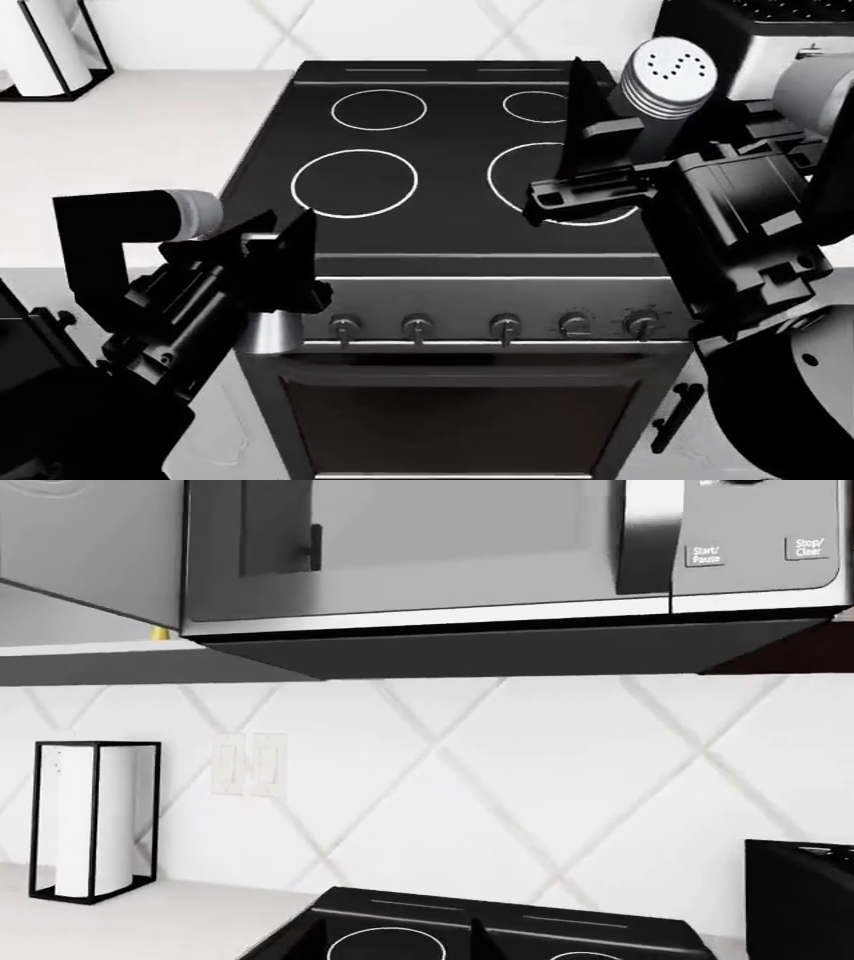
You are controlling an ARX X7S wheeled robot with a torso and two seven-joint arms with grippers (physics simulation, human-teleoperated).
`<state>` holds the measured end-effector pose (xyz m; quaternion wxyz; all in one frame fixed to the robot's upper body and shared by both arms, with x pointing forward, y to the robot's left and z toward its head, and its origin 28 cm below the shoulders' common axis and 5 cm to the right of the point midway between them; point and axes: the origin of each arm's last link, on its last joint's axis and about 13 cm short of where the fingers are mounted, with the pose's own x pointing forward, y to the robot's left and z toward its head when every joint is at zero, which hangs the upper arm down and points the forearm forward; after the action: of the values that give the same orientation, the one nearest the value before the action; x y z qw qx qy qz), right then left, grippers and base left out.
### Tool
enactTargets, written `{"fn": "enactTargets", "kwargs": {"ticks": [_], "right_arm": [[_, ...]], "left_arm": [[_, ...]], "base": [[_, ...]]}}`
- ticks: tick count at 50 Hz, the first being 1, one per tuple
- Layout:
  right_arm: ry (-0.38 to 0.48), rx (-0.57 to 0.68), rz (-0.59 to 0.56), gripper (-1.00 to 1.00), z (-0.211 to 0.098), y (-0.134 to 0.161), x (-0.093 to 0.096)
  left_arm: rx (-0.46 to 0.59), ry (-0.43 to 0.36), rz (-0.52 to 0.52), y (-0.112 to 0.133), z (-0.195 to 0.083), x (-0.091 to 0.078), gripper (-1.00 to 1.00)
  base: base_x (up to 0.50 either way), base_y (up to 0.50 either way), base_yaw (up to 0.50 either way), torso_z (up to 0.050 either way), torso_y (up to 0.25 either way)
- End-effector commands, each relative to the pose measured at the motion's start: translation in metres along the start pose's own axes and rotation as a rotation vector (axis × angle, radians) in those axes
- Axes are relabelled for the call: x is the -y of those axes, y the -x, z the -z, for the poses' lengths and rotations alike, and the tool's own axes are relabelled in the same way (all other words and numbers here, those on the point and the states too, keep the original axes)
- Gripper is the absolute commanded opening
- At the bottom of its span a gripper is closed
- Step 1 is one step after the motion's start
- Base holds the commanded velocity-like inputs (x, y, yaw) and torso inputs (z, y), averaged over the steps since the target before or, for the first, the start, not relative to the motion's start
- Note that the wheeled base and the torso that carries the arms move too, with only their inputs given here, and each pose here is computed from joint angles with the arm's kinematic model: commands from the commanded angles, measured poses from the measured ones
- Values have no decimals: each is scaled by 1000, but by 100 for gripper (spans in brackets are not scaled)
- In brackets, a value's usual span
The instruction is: Pick and place the shaker into the drawer. Then close the cabinet.
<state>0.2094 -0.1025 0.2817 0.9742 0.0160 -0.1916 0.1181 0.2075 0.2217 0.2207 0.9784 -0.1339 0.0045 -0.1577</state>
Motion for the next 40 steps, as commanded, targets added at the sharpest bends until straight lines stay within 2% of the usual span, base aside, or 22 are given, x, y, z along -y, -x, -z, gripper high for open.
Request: {"fn": "enactTargets", "kwargs": {"ticks": [1,40], "right_arm": [[0,2,7,-100,-1,-1,-1],[10,-2,-6,-100,-5,-1,-2]], "left_arm": [[3,1,4,0,0,0,-100],[8,-14,31,0,-4,5,-100]], "base": [[-148,-500,0,0,0],[-133,-500,0,0,0]]}}
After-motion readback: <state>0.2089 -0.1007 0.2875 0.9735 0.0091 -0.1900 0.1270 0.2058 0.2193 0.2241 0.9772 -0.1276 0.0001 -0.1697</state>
